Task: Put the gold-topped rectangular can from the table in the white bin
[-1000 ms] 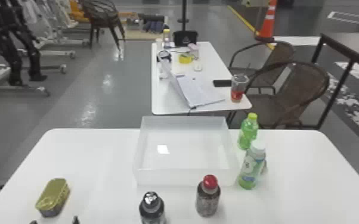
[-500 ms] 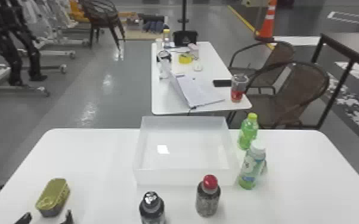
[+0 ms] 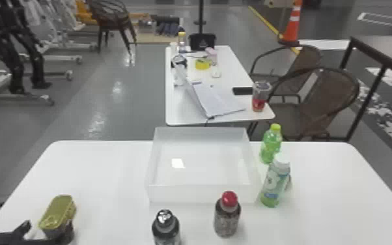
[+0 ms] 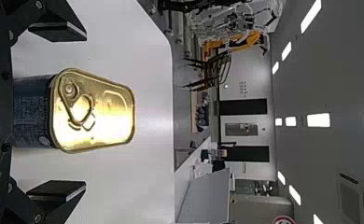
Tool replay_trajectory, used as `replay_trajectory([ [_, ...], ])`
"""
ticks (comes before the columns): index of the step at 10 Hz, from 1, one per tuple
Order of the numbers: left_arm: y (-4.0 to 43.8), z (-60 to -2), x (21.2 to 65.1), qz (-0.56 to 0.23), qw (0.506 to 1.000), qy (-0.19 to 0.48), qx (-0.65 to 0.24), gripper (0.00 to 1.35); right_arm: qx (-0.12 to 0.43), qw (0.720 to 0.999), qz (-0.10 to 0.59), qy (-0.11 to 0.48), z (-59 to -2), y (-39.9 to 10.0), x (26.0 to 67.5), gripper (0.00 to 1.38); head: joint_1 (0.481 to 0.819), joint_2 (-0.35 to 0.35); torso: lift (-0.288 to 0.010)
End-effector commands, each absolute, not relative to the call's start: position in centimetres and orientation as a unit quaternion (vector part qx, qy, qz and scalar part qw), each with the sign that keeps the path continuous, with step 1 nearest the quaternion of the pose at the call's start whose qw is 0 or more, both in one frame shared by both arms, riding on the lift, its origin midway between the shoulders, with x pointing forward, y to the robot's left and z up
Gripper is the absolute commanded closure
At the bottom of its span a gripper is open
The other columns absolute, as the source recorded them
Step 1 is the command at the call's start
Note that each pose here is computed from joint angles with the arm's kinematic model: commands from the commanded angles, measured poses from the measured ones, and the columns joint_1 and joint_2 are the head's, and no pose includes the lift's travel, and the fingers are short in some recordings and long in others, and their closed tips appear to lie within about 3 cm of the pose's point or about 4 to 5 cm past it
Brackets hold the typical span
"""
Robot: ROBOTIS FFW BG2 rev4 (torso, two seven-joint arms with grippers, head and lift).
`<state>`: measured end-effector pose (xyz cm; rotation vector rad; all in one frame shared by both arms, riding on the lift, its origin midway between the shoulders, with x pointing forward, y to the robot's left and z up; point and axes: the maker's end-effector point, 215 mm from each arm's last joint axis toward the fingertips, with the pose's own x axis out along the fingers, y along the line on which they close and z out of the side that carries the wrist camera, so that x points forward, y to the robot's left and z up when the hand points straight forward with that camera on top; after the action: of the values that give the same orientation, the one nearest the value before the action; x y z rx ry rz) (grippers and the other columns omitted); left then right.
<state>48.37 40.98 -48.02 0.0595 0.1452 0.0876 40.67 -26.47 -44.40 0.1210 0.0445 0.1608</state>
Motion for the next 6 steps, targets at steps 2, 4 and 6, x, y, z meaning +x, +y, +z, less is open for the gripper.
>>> replay_trajectory([
  [2,43.2,-48.0,49.3,0.047,0.995,0.078,0.03,0.17,0.062,0.995,0.08,0.022,-44.4,-26.5,40.8,0.13,0.549,0.0,-0.1],
  [4,43.1,-48.3,50.8,0.019,0.996,0.082,0.019,0.17,0.061,0.995,0.082,0.021,-44.3,-26.4,41.0,0.13,0.549,0.0,-0.1],
  [6,42.7,-48.5,52.0,0.003,0.996,0.089,0.017,0.2,0.062,0.994,0.083,0.019,-44.3,-26.3,41.1,0.13,0.549,0.0,-0.1],
])
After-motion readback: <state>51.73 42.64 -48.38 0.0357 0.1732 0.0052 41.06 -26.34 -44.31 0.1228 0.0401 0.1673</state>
